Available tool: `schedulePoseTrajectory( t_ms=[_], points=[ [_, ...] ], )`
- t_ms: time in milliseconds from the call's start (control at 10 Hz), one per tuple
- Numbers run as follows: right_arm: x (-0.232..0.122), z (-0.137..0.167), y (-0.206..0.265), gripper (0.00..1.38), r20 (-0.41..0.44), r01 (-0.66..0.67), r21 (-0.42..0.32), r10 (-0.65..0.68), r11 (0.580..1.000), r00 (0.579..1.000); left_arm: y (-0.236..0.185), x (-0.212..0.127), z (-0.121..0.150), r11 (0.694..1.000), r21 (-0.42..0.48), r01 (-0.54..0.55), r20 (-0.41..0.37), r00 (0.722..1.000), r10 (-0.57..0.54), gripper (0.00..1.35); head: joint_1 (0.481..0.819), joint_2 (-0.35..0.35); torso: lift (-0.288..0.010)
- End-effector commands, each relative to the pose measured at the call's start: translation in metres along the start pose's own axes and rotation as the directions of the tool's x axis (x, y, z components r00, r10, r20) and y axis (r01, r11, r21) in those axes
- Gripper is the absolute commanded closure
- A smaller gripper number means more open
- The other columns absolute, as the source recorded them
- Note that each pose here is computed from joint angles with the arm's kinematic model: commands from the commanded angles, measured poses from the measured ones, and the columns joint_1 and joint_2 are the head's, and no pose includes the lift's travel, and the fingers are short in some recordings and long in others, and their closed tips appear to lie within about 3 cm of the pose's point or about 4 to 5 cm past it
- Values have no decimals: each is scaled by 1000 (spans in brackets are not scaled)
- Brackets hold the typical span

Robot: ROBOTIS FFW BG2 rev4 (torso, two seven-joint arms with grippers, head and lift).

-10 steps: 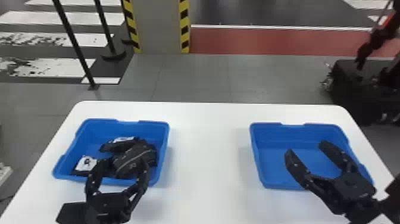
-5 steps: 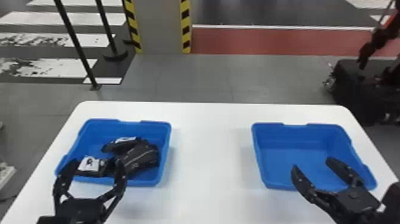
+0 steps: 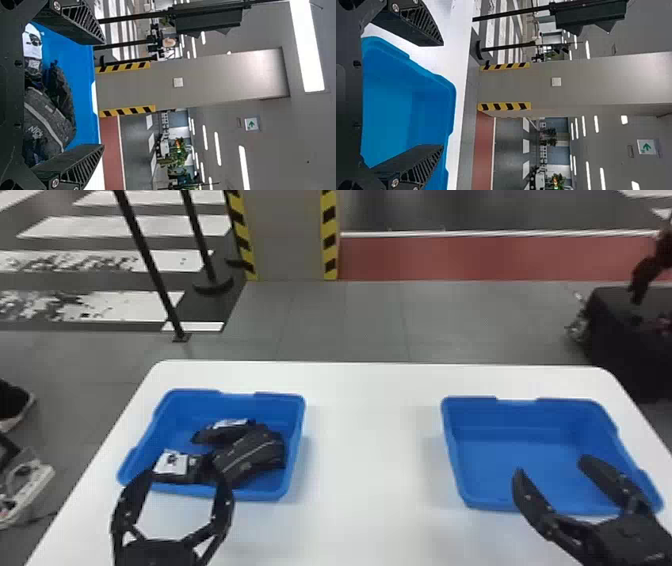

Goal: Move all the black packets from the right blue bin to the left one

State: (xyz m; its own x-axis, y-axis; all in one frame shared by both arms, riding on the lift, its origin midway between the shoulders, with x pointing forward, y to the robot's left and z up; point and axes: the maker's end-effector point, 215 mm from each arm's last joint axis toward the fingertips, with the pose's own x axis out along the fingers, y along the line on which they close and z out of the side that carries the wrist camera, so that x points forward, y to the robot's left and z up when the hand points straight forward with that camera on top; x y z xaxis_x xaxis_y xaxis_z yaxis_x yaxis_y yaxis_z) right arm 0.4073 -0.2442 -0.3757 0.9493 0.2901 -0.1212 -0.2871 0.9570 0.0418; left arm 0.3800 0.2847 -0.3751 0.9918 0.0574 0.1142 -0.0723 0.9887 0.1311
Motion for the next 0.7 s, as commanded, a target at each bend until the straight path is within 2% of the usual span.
schedulePoseTrajectory(
  t_ms=[0, 600],
  points=[
    [0, -1, 1, 107, 0, 4, 1, -4, 1000, 1000, -5, 5, -1, 1000, -8, 5, -11, 1000, -5, 98, 695, 60, -110],
    [1, -3, -2, 107, -3, 8, 7, -8, 1000, 1000, -16, 11, 0, 1000, -21, 19, -9, 1000, -19, 99, 695, 40, -110]
  ],
)
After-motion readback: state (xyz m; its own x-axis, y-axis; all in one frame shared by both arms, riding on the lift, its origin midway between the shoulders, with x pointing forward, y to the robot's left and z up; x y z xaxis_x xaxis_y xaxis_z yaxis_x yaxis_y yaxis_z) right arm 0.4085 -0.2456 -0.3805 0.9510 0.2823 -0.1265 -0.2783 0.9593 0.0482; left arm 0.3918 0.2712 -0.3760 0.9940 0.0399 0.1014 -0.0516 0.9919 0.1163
